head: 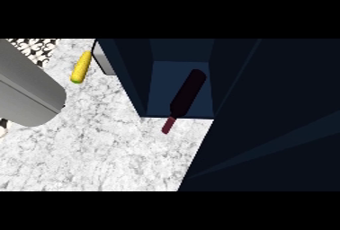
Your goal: Pick up the wine, place it into the cabinet and close the cabinet
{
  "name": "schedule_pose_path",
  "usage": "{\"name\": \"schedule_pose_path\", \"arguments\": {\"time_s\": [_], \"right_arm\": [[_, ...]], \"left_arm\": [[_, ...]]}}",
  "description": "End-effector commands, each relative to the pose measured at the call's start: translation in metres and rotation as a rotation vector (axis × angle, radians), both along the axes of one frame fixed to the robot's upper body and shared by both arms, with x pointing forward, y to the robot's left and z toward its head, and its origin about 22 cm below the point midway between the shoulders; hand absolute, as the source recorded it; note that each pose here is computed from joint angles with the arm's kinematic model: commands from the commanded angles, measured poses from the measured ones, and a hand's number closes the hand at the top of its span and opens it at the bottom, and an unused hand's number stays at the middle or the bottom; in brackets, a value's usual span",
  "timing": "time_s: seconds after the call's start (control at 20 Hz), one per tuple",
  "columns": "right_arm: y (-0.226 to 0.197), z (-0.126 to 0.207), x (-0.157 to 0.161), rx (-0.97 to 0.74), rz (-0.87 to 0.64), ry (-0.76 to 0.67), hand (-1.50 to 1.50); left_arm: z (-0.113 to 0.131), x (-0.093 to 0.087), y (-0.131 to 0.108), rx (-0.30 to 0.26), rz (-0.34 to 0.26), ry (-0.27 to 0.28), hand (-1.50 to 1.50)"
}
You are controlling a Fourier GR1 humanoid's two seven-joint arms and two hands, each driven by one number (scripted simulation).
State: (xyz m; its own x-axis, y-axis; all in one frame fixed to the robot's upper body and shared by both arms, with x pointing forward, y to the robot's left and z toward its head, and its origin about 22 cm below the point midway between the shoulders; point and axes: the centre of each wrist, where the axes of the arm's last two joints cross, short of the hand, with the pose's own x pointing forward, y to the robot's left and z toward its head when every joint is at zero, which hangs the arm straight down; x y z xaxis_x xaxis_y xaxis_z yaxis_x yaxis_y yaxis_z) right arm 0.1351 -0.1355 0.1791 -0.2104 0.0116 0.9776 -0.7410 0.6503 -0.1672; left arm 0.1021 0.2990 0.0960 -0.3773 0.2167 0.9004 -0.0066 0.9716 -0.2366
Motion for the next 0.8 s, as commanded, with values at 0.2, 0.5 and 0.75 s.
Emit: {"name": "schedule_pose_path", "arguments": {"time_s": [0.2, 0.5, 0.75], "right_arm": [[0.058, 0.019, 0.010, -0.055, -0.042, -0.159, 1.50], [0.105, 0.020, 0.049, -0.048, -0.113, -0.147, 1.50], [0.117, 0.046, 0.090, -0.058, -0.186, -0.155, 1.50]], "left_arm": [[0.003, -0.011, 0.041, 0.025, -0.034, -0.011, -1.50], [0.007, -0.012, 0.056, 0.017, -0.031, -0.029, -1.50], [0.019, -0.023, 0.055, 0.008, -0.059, -0.002, -1.50]]}}
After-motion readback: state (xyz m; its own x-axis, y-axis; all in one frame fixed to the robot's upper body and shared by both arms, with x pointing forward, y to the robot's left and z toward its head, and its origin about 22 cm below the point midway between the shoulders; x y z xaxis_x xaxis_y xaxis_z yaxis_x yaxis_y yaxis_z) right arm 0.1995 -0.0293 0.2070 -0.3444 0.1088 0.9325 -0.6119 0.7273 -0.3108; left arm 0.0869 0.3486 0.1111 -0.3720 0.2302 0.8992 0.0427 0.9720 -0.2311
